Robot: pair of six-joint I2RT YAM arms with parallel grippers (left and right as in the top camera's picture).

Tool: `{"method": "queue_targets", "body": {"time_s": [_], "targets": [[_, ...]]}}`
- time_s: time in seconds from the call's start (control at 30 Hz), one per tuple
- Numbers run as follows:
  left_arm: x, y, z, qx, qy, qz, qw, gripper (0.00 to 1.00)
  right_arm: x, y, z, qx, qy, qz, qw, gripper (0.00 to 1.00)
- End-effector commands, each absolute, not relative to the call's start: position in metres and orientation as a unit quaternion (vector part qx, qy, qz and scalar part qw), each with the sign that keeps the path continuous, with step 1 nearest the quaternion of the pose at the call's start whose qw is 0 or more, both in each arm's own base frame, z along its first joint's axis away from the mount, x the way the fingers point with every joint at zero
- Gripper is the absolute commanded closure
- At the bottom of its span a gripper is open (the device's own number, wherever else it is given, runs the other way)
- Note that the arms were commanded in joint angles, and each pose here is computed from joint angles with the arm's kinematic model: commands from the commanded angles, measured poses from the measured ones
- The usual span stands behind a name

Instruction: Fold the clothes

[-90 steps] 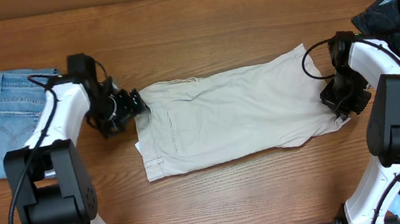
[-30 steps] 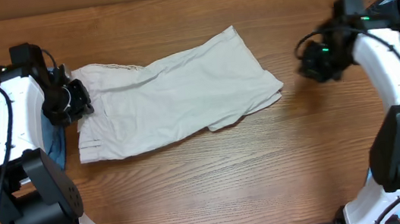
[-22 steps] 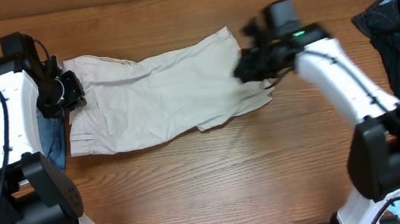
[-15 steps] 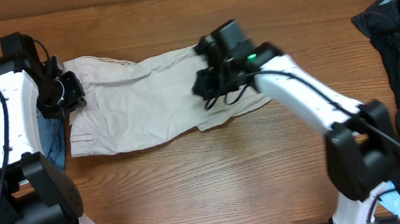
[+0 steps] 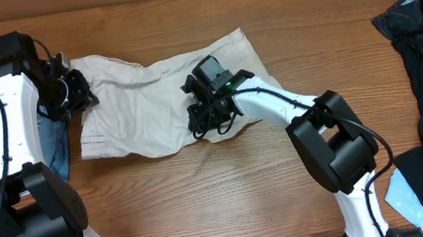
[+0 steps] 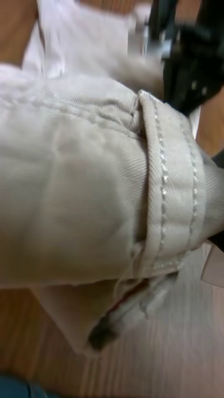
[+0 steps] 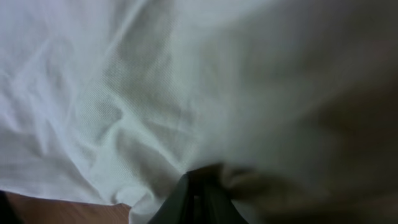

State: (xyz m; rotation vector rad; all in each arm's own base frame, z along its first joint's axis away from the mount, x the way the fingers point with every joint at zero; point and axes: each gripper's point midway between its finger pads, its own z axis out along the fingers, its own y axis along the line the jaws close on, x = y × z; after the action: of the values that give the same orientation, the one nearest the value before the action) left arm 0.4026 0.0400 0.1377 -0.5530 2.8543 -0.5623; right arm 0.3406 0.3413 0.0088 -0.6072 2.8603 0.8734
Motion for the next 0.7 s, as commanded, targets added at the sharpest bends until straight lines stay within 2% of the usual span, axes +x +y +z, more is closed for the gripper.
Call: {"method": "queue_targets", "body": {"time_s": [0.0, 0.2, 0.67], "targets": [[0.421, 0.017, 0.174, -0.173, 0.939, -0.271, 0.125, 0.96, 0.313, 0.355, -0.011, -0.216, 0.935, 0.281, 0.005, 0.90], [0.431, -0.004, 0.207, -0.165, 0.911, -0.350, 0.143, 0.96, 0.299, 0.371, -0.012, -0.238, 0.929, 0.283, 0.003, 0.91], [0.425, -0.030, 0.236, -0.167, 0.869, -0.450, 0.119, 0.96, 0.300, 0.373, -0.013, -0.233, 0.932, 0.278, 0.009, 0.90]]}}
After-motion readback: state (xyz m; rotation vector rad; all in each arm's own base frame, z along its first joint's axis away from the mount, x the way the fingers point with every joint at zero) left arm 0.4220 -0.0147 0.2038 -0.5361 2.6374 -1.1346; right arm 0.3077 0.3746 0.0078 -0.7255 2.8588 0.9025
